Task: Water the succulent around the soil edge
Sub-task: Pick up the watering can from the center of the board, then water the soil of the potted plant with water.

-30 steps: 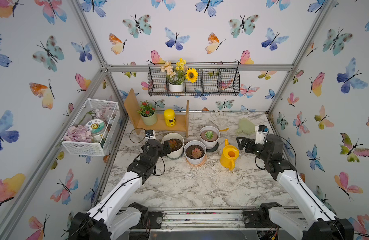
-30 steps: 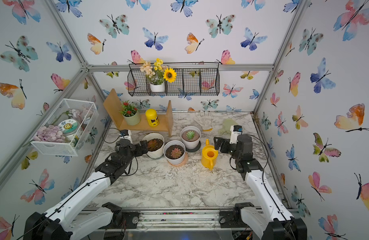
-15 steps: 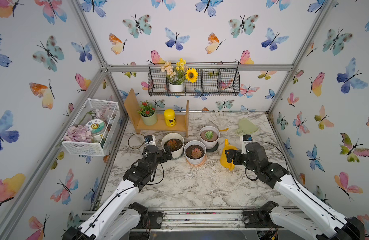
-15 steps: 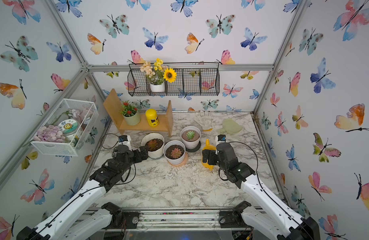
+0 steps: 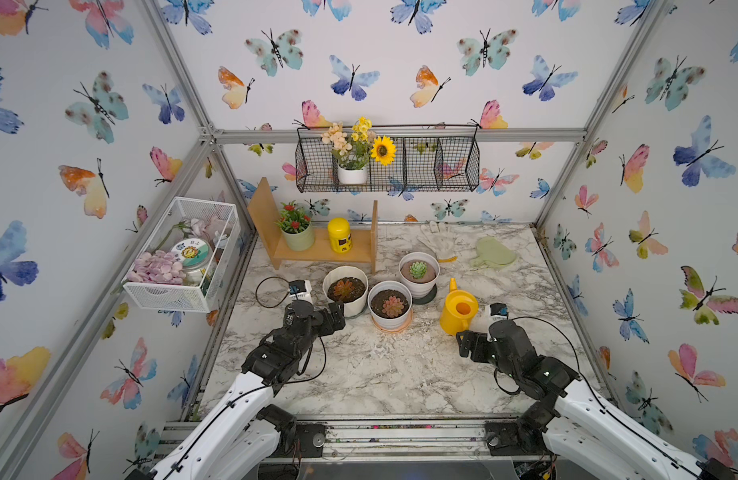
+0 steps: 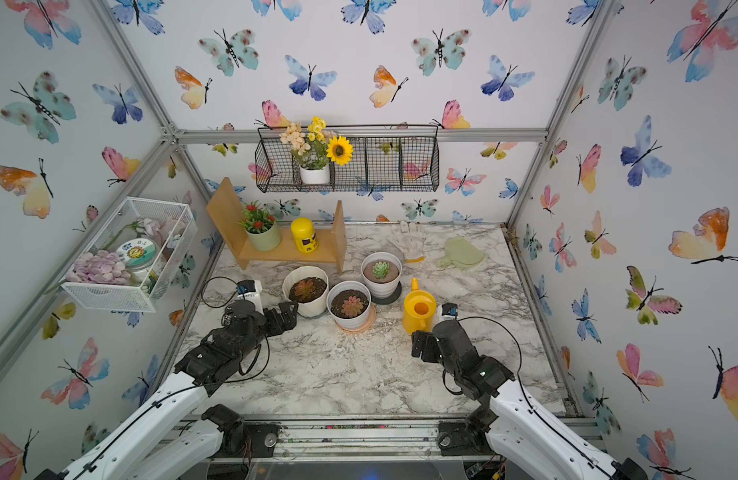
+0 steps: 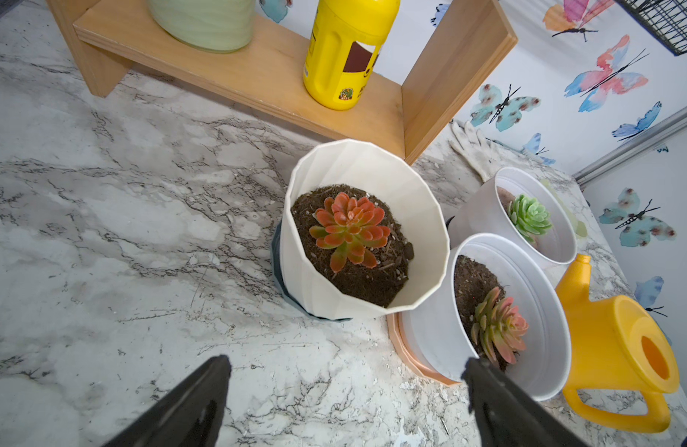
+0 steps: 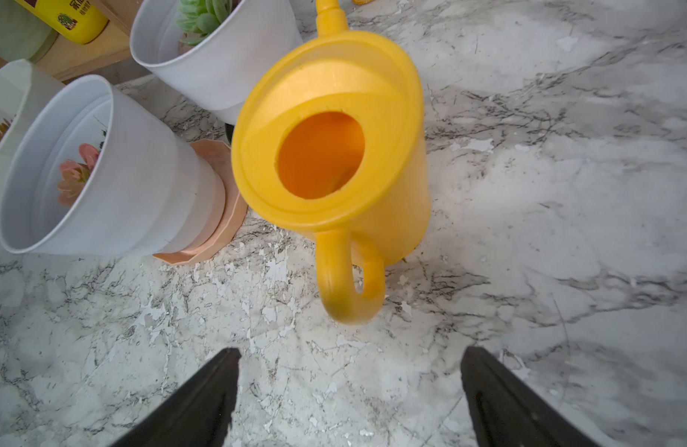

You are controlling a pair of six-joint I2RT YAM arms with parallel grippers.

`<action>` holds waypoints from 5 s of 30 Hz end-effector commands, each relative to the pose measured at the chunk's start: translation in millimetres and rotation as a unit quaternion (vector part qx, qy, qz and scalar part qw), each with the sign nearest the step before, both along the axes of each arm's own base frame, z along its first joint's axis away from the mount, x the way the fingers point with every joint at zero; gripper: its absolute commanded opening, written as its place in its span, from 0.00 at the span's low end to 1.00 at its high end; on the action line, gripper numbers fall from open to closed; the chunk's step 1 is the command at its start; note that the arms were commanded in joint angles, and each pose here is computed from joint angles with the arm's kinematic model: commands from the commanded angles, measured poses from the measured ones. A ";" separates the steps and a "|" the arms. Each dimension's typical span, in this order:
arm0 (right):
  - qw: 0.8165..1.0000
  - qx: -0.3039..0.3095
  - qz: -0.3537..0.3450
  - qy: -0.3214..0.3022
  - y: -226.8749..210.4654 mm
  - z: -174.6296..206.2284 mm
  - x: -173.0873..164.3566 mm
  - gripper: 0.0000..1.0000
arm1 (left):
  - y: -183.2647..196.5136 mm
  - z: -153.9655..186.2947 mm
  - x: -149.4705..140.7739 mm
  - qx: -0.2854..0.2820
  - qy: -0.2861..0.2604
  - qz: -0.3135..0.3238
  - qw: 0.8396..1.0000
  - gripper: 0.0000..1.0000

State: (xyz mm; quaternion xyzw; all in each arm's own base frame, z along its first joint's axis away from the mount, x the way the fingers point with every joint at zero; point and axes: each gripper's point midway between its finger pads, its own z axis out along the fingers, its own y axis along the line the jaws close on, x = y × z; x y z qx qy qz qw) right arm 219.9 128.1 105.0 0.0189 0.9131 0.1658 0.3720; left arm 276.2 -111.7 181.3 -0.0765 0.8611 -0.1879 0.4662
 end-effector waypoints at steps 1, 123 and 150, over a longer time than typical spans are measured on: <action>0.999 0.029 0.007 -0.024 9.9 1.1 5.7 0.93 | -4.1 1.2 -3.8 -0.013 -0.006 -0.008 1.000 0.99; 0.928 -0.135 0.302 0.171 92.6 135.9 20.8 0.02 | -30.7 72.6 7.6 -0.005 -0.079 -0.064 0.995 0.98; 0.952 -0.148 0.237 0.125 81.9 151.8 57.7 0.02 | -18.4 99.8 33.5 0.035 -0.055 0.000 0.998 0.99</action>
